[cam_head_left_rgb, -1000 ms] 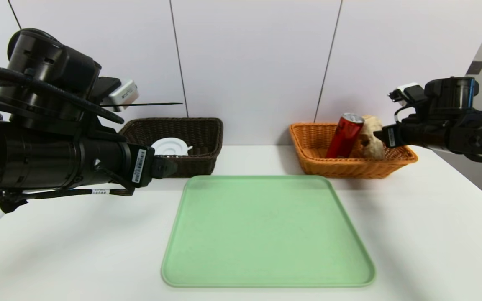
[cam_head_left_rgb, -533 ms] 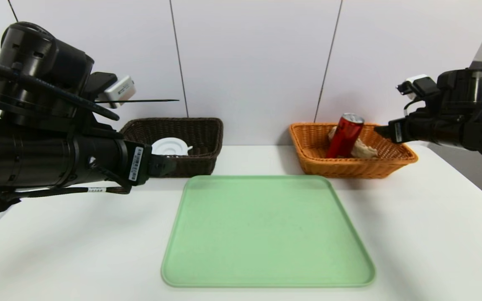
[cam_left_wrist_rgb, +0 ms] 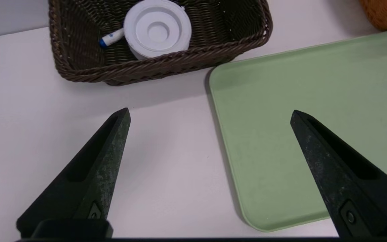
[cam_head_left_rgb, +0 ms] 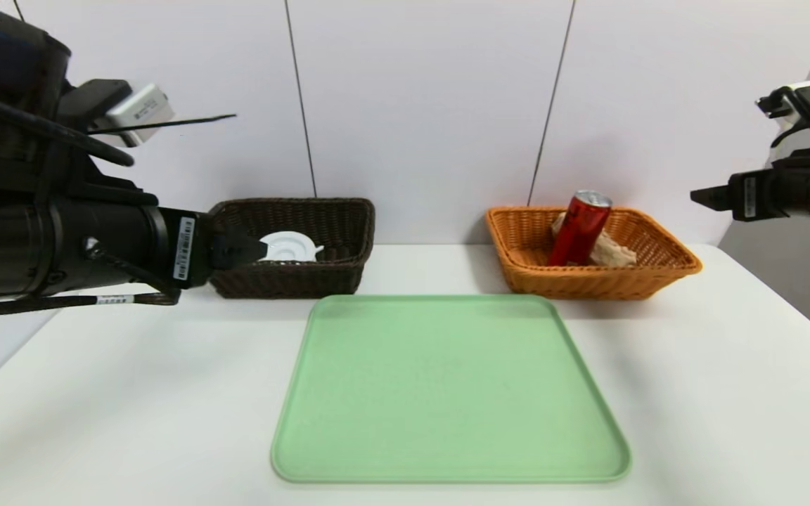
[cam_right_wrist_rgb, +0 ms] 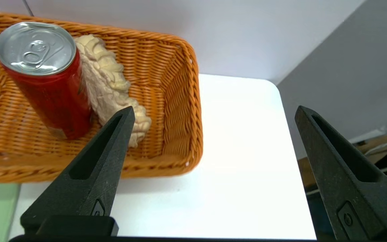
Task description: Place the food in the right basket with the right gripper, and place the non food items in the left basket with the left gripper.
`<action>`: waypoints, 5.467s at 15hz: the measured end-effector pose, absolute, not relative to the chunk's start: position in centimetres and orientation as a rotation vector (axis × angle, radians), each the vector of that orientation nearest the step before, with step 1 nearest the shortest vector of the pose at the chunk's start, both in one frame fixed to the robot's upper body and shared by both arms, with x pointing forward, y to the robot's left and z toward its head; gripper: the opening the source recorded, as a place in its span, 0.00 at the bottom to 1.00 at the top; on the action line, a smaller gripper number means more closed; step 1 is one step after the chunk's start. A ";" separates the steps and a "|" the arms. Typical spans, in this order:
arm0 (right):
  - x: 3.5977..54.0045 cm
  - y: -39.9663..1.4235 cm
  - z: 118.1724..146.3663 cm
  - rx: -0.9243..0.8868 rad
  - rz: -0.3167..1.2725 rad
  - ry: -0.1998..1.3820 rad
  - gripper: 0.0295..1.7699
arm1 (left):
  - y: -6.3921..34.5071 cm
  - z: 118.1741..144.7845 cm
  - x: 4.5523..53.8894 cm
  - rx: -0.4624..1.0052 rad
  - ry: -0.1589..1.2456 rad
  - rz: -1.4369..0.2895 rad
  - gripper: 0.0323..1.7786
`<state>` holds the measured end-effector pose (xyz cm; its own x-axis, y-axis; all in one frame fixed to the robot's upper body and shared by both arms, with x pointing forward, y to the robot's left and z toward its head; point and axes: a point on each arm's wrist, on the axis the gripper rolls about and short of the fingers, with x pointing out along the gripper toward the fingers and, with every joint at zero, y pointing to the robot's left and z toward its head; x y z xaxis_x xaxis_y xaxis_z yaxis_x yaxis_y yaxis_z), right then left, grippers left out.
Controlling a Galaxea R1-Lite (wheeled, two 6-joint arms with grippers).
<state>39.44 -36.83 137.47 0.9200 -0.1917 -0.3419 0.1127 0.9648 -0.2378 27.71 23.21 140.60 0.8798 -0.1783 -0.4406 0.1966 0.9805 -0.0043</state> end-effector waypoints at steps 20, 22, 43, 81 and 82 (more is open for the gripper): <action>16.6 -34.1 138.6 0.006 -0.070 0.355 0.96 | 32.8 138.2 15.5 0.071 0.410 0.187 0.95; 14.9 -34.0 138.0 0.004 -0.066 0.325 0.96 | 33.4 136.3 13.9 0.067 0.424 0.229 0.95; 6.0 -33.4 128.3 -0.008 -0.065 0.195 0.96 | 34.4 125.3 6.1 0.062 0.350 0.287 0.95; 6.9 -33.6 118.3 0.010 0.000 -0.002 0.96 | 33.3 118.3 6.9 0.042 0.000 -0.018 0.95; 6.9 -33.6 118.3 0.015 0.000 -0.001 0.96 | 33.3 118.2 6.9 0.025 0.001 -0.016 0.95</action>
<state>6.90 -33.64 118.26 1.0000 -0.0004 0.0009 0.0004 0.9999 0.0153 6.92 33.31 118.25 0.9999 -0.0164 -0.0013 0.0164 0.9995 0.0253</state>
